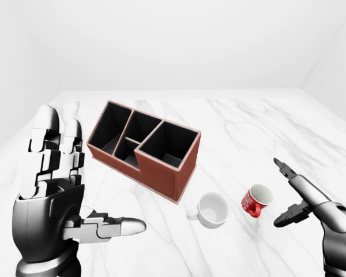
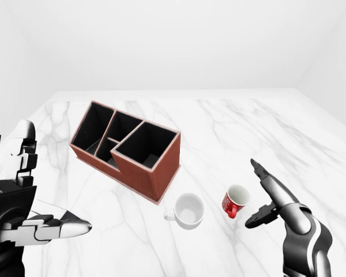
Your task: Pick up the red mug and place it to the right of the caddy.
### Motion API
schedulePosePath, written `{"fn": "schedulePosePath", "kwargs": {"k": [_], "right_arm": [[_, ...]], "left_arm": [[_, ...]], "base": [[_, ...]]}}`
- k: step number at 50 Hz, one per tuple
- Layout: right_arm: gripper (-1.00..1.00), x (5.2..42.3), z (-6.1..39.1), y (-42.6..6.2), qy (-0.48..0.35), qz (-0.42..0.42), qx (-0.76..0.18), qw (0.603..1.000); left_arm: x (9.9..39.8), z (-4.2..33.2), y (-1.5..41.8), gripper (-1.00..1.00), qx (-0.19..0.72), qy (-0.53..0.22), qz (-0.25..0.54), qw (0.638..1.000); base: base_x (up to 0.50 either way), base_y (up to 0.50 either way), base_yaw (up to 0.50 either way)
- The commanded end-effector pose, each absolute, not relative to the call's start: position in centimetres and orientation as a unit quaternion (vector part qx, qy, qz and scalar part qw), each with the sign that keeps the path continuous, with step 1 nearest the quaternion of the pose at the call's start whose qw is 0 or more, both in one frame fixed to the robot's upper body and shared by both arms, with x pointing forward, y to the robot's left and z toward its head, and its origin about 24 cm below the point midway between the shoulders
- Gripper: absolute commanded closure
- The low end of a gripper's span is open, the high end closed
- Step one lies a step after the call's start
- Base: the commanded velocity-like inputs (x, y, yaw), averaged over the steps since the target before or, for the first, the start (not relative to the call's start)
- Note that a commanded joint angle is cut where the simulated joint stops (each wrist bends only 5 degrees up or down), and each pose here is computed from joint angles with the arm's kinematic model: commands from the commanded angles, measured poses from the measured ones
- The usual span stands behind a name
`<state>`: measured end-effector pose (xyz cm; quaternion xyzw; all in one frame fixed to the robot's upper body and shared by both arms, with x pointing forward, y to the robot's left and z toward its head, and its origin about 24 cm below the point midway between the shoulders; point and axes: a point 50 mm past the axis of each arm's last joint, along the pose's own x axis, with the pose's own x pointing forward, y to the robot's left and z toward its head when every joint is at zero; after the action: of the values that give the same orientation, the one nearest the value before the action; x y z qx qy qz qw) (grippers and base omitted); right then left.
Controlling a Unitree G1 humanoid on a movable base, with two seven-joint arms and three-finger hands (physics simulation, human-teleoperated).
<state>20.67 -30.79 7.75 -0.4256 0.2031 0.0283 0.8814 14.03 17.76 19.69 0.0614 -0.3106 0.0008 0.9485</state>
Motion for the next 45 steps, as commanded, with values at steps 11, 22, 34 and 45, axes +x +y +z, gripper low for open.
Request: {"fn": "schedulePosePath", "kwargs": {"k": [11, 22, 34, 45], "right_arm": [[-1.0, 22.3, 7.8, -30.9, 0.221, 0.041, -0.462, 0.858], [-1.0, 22.7, 7.4, -30.9, 0.232, 0.052, -0.469, 0.85], [-1.0, 23.3, 6.8, -31.0, 0.25, 0.064, -0.476, 0.841], [-1.0, 23.8, 6.6, -30.8, 0.257, 0.071, -0.488, 0.831]], "left_arm": [[14.0, 19.8, 17.7, -1.0, 0.063, -0.312, 0.001, 0.948], [14.0, 19.7, 17.8, -1.0, 0.061, -0.311, 0.001, 0.949], [14.0, 19.7, 17.8, -1.0, 0.061, -0.311, 0.001, 0.949], [14.1, 19.5, 17.8, -1.0, 0.06, -0.306, 0.002, 0.95]], "base": [[0.0, 0.0, 0.0], [0.0, 0.0, 0.0], [0.0, 0.0, 0.0], [0.0, 0.0, 0.0]]}}
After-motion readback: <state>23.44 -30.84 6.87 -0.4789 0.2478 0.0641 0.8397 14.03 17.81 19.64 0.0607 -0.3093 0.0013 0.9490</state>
